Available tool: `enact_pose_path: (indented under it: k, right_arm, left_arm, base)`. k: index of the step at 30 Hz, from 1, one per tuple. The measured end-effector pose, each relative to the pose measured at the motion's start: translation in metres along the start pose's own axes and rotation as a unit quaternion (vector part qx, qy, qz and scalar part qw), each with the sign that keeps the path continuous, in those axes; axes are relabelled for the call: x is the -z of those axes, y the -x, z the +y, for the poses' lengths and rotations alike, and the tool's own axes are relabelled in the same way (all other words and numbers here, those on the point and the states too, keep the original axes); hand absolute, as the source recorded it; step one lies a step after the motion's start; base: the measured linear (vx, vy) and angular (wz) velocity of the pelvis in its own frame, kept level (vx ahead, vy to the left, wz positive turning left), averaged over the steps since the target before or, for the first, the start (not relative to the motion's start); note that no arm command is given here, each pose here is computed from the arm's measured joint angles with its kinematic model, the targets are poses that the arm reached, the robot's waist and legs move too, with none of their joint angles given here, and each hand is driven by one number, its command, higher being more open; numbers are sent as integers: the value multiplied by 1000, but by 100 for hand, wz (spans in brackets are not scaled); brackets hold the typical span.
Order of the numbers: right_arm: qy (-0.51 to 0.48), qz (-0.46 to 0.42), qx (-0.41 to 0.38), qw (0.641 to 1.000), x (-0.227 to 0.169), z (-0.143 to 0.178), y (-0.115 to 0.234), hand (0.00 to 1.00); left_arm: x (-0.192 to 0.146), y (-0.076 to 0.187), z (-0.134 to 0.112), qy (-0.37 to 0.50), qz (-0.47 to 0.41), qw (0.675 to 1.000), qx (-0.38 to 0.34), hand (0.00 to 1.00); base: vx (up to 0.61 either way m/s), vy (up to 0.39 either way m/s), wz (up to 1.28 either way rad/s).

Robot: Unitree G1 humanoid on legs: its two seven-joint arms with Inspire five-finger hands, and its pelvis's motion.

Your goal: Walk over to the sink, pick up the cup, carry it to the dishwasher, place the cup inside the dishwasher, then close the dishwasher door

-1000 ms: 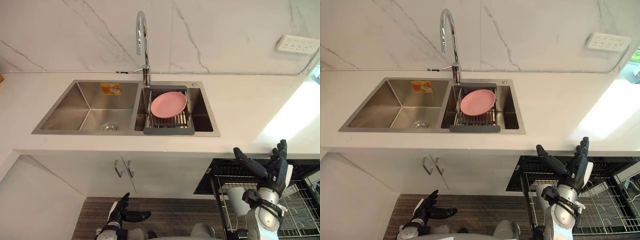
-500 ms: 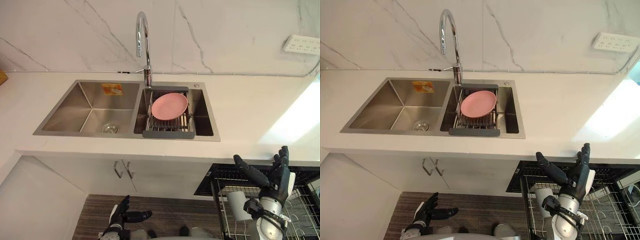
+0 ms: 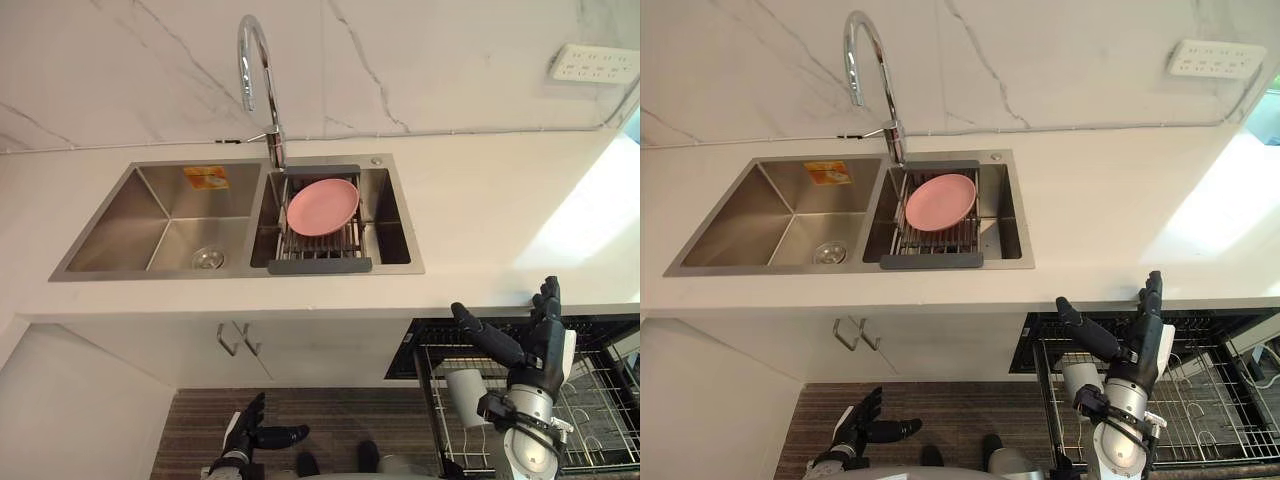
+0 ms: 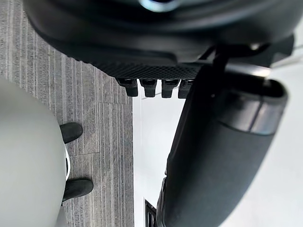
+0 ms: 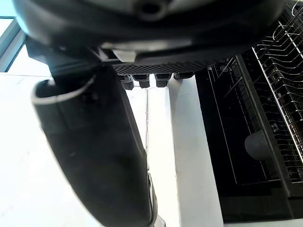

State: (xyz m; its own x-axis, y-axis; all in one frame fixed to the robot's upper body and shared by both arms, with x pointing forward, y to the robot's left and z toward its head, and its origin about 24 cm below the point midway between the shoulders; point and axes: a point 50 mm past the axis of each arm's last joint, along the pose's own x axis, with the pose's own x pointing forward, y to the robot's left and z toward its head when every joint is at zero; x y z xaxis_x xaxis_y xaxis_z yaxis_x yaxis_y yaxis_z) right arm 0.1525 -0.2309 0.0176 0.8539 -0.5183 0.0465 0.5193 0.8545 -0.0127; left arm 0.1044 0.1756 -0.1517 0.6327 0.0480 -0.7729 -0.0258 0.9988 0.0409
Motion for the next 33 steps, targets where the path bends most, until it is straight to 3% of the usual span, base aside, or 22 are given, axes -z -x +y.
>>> enact_pose_path:
  k: [14,20,28,33]
  right_arm:
    - [15,-15,47,999,-7,25,18,100]
    - [7,-172,11,985,-63,51,18,100]
    - [0,-160,79,984,-55,29,17,100]
    - [-53,-179,-1,982,-62,35,13,100]
  left_arm:
    - [2,0,-4,-24,7,999,20,100]
    - [6,3,-7,-24,7,999,24,100]
    - [7,4,-6,-14,1,1000,23,100]
    - [8,5,-8,-22,3,999,32,100]
  base:
    - [48,2,-3]
    - [11,-12,-5]
    - [61,-4,-14]
    - [50,-7,-5]
